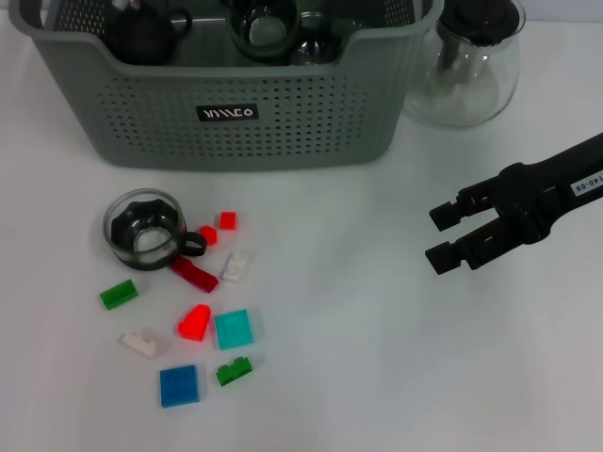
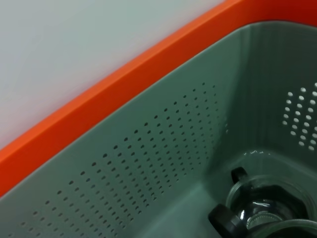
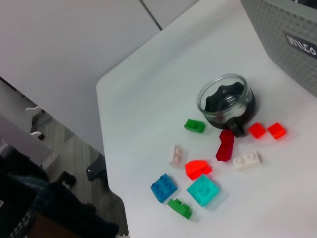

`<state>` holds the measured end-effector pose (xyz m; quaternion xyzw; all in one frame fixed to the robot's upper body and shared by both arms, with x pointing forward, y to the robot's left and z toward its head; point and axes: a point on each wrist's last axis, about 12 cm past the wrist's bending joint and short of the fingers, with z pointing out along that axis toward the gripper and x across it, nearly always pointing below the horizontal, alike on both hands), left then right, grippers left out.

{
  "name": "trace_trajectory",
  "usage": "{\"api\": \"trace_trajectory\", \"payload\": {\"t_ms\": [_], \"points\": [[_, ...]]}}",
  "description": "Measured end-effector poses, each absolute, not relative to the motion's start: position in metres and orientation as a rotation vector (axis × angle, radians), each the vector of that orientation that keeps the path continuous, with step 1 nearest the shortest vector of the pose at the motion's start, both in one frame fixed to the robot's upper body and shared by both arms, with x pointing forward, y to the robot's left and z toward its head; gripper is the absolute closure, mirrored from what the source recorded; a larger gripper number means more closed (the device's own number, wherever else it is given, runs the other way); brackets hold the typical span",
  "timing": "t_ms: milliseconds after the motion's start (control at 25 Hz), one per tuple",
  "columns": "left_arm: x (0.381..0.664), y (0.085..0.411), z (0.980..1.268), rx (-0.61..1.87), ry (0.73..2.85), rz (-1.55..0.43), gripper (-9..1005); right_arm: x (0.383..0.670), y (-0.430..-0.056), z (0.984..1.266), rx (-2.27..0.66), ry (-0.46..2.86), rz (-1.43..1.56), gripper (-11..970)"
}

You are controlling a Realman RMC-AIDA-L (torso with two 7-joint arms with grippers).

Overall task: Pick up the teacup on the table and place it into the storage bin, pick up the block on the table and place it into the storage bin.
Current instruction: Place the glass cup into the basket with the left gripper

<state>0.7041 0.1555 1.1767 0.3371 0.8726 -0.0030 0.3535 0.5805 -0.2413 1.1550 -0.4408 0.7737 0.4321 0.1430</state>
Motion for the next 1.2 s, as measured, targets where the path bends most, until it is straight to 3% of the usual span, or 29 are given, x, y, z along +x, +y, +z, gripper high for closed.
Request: {"api": "trace_trajectory", "payload": {"t_ms": [1040,1200], "points": [[0.6987,0.1529,1.1672,0.912,2.246,0.013,880,0.5797,-0.2412,1.1506,-1.258,2.241,1.234,17],[0.6984,0.1548,1.1685,0.901,2.235,0.015,725,0.5787,-0.2422,1.1491,-1.257,2.240,1.232,18]]}}
